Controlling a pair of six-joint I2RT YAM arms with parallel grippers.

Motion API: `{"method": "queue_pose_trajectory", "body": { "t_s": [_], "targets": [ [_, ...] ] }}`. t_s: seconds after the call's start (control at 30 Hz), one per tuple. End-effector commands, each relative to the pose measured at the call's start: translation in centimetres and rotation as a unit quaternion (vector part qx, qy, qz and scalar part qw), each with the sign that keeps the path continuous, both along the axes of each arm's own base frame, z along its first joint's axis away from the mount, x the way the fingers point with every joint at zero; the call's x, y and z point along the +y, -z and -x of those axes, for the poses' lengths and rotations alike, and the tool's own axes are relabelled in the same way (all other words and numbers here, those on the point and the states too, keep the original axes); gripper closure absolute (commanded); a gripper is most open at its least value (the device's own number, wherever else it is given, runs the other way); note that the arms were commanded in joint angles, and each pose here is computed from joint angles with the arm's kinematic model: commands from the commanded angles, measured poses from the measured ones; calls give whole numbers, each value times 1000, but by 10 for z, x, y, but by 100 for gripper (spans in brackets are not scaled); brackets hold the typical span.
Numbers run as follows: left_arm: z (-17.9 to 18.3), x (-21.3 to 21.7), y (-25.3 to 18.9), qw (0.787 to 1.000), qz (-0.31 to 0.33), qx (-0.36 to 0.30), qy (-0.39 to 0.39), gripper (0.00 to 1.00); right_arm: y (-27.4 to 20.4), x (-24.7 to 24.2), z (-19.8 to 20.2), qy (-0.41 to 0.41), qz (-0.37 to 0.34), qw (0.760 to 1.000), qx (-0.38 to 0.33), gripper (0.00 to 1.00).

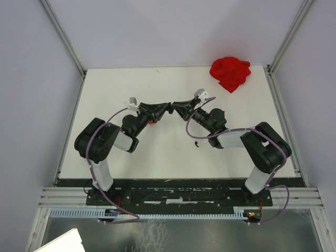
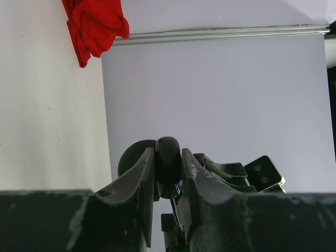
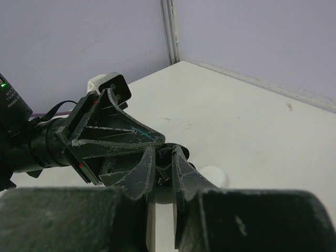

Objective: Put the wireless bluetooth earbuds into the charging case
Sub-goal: Place the earbud in the charging case.

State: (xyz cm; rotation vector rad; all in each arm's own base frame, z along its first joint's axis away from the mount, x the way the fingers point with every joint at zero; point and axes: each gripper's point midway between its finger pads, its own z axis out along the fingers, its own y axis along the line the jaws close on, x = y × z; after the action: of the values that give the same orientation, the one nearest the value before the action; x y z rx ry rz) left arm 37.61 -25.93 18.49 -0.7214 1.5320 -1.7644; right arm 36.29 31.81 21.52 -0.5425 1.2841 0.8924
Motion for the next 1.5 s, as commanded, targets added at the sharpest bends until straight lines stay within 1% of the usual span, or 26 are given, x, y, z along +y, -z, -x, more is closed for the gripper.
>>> {"method": "queue_pose_trajectory", "body": {
  "t_s": [0.0, 0.67, 1.1, 1.27, 1.3, 1.33, 1.47],
  "targets": [
    [7, -2, -35, 998, 38, -40, 14, 97, -23, 1, -8, 11, -17, 999, -35, 99],
    [9, -3, -42, 998, 43, -50, 19, 97, -17, -6, -17, 22, -15, 999, -29, 99],
    [11, -2, -45, 997, 49, -54, 20, 97, -5, -5, -17, 17, -17, 1000, -10, 99],
    [11, -1, -46, 997, 50, -55, 19, 97, 1, -8, -17, 25, -17, 1000, 1, 94],
    [12, -1, -46, 997, 51, -54, 19, 97, 0, -9, -17, 28, -23, 999, 2, 90],
    [12, -1, -47, 997, 54, -55, 19, 97, -2, -11, -17, 33, -31, 999, 0, 88],
    [12, 0, -48, 996, 66, -54, 23, 97, -2, -16, -17, 38, -54, 998, 0, 88]
  ]
}}
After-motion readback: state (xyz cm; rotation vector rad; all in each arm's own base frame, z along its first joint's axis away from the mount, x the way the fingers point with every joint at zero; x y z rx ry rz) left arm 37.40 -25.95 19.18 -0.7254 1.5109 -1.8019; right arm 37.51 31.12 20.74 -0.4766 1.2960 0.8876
